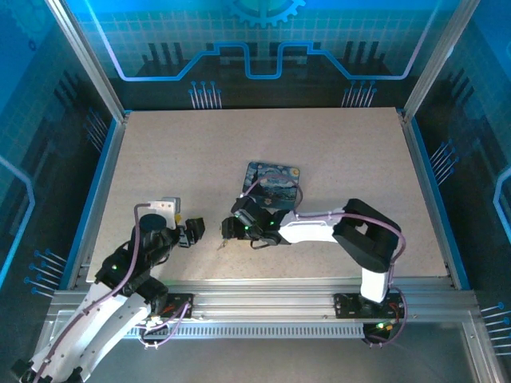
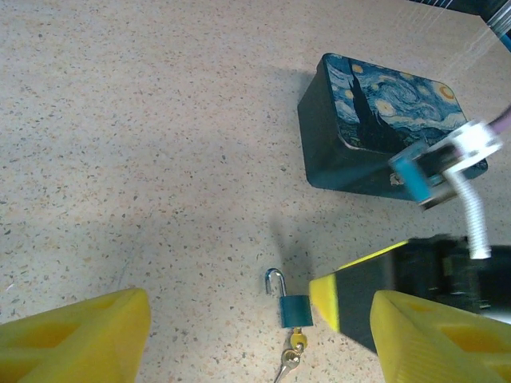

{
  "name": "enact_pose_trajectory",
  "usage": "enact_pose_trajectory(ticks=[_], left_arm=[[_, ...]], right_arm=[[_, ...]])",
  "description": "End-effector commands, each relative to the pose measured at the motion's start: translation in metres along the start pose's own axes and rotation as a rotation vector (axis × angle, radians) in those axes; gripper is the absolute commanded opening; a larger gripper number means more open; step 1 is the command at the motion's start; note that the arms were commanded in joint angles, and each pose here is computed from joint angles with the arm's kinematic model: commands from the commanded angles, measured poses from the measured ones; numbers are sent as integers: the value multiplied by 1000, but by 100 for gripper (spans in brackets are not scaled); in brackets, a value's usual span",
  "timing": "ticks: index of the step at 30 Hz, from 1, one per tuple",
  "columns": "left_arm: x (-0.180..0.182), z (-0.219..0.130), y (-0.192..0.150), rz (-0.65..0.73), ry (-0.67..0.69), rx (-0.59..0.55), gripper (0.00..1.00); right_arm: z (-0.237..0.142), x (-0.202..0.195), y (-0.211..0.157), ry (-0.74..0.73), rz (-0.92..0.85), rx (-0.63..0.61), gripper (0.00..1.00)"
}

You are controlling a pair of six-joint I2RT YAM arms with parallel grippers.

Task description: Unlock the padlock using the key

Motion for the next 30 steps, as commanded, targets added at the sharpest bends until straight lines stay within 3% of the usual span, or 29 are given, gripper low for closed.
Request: enact_pose_trajectory(ticks=[1, 5, 6, 7, 9, 15, 20, 25, 27, 30], left_arm=[[2, 2, 4, 4, 24, -17, 76], [-1, 6, 19, 38, 38, -39, 82], [-3, 8, 26, 50, 47, -48, 86], [-4, 10, 34, 64, 56, -55, 91], [-8, 16, 53, 91, 66, -59, 98], [-7, 52, 110, 131, 72, -61, 99], [30, 89, 134, 55, 46, -222, 99], [67, 118, 115, 158, 178, -275, 99], [77, 122, 97, 195, 233, -309, 99], [85, 129, 70, 215, 259, -280, 99]], right_arm=[[-43, 7, 15, -50, -95, -115, 60], [-94, 3, 38, -150, -204, -246, 71], [-109, 0, 46, -190, -234, -283, 96], [-122, -7, 54, -248, -259, -316, 100], [-148, -20, 72, -344, -287, -378, 100], [-216, -85, 125, -551, -266, -580, 100], [-242, -152, 137, -602, -320, -764, 100], [-240, -229, 120, -603, -216, -827, 100], [-232, -245, 115, -616, -206, -803, 100], [-220, -253, 111, -578, -216, -883, 100]])
Point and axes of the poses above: each hand's point on the last joint's axis, 136 mm out from that joint toward the fingers, its own z axis out along the fingers, its own x axis along the line the jaws close on, y = z × x, the point moved 7 cm from there along -z, back along the fingers, and after that the axes turned 4 degrees about z, right-handed, at the moved point
